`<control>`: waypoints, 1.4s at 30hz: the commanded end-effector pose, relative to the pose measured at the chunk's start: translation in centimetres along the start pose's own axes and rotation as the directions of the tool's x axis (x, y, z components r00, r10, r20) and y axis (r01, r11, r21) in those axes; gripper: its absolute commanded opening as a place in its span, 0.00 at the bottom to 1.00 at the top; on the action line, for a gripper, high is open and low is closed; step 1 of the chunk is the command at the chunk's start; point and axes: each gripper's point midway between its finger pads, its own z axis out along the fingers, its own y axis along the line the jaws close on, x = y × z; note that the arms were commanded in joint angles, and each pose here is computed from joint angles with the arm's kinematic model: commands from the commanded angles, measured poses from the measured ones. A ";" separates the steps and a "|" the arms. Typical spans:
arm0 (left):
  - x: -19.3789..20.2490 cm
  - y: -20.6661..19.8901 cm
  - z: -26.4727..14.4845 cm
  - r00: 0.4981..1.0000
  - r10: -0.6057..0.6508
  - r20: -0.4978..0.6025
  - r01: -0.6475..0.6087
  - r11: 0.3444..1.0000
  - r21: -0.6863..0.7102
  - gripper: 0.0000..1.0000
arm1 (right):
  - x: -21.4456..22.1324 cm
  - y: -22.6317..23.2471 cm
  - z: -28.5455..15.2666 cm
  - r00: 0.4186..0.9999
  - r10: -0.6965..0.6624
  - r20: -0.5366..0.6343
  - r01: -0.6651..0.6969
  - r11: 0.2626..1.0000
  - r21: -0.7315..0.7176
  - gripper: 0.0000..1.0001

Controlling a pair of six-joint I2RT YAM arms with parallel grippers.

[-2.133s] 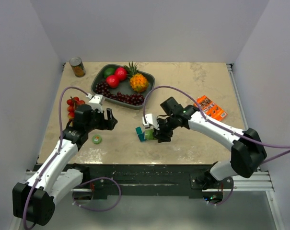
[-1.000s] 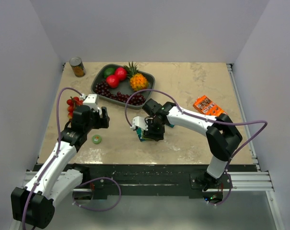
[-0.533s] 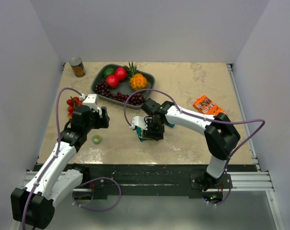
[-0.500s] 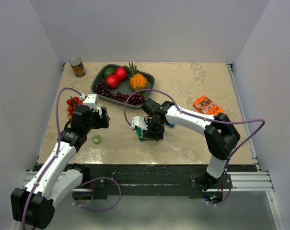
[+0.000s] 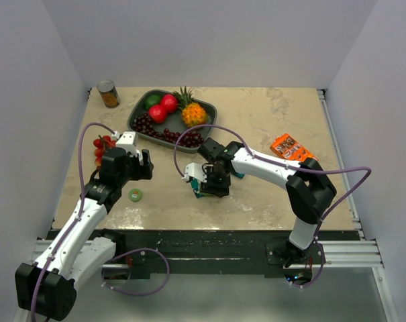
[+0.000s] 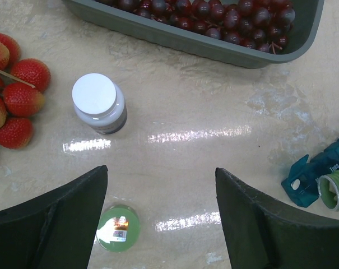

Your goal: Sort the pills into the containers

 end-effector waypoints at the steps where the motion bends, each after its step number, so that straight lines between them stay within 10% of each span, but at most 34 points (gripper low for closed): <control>1: -2.6 -0.6 -0.6 0.997 0.010 0.070 -0.012 1.000 0.027 0.82 | -1.7 0.2 -1.1 0.998 -0.007 0.057 0.008 1.000 -0.013 0.00; 15: -2.4 -2.2 -1.3 0.997 -0.011 0.076 0.002 0.993 0.120 0.84 | -3.8 0.6 -6.7 0.907 0.017 0.422 -0.009 1.000 -0.020 0.00; 24: -1.2 -3.7 -3.0 0.986 -0.167 0.015 0.162 0.969 0.185 0.85 | -7.2 0.6 -17.1 0.677 -0.101 0.729 0.025 0.993 0.114 0.00; 37: 1.7 -0.7 -2.4 0.953 -0.275 -0.124 0.270 0.961 -0.061 0.99 | -12.4 3.6 -31.6 0.154 -0.178 0.972 0.126 0.979 0.159 0.00; 42: 4.6 1.2 -1.4 0.926 -0.318 -0.204 0.277 0.939 -0.206 0.99 | -10.2 4.5 -28.5 0.158 -0.136 0.978 0.124 0.985 0.117 0.00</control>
